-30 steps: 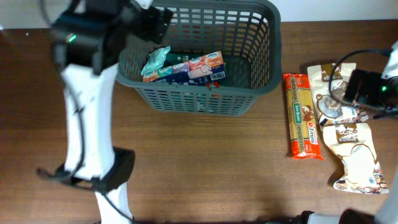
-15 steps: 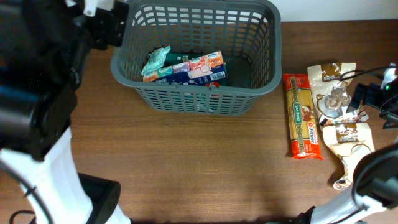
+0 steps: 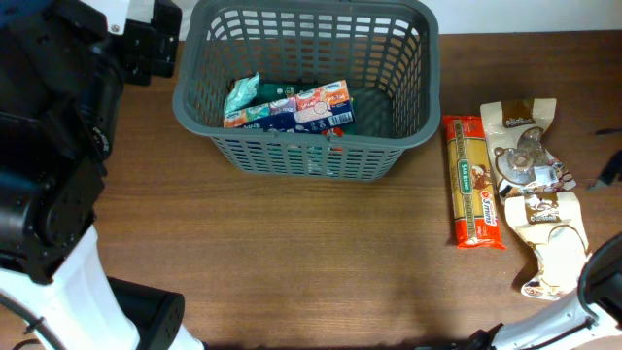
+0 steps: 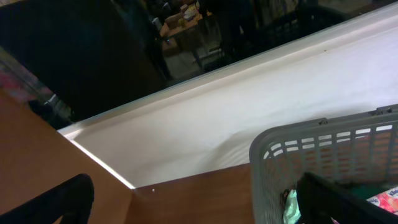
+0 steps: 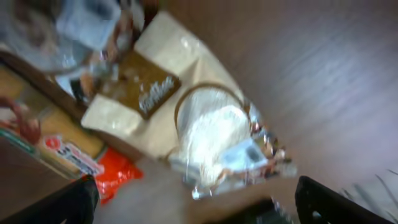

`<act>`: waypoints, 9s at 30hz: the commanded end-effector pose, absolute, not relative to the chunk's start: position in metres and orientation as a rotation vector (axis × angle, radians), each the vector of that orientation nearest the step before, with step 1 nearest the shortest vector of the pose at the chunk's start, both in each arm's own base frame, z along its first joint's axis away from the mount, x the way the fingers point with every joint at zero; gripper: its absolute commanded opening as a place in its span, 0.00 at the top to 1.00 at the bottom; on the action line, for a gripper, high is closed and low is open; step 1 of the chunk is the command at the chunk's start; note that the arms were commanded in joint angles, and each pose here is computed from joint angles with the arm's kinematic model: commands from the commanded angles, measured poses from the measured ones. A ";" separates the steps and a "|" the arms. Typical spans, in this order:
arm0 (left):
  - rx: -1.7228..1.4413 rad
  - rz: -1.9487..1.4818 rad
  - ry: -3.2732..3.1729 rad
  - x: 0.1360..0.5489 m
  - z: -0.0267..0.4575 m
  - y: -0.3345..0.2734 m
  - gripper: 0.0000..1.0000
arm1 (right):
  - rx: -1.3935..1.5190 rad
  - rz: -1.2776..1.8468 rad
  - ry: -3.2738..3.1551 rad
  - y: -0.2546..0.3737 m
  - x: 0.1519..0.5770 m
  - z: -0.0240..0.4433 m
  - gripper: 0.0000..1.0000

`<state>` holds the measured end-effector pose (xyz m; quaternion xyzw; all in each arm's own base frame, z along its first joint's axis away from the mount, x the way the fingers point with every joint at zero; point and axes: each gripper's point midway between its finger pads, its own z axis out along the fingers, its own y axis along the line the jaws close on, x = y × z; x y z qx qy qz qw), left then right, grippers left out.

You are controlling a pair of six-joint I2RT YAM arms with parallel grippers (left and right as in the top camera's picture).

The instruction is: Pack container

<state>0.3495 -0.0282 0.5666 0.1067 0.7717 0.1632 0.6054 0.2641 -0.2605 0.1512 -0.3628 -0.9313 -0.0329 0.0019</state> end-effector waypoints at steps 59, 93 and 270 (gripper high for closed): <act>0.245 0.463 1.900 0.375 0.533 -0.023 0.01 | 0.141 0.097 -3.119 -0.226 0.245 0.044 0.01; 0.246 0.463 1.901 0.375 0.532 -0.023 0.01 | -0.073 0.231 -3.149 -0.214 0.234 0.018 0.01; -0.273 0.689 1.948 0.195 0.535 0.089 0.01 | 1.975 -1.385 -3.078 0.251 0.446 0.246 0.97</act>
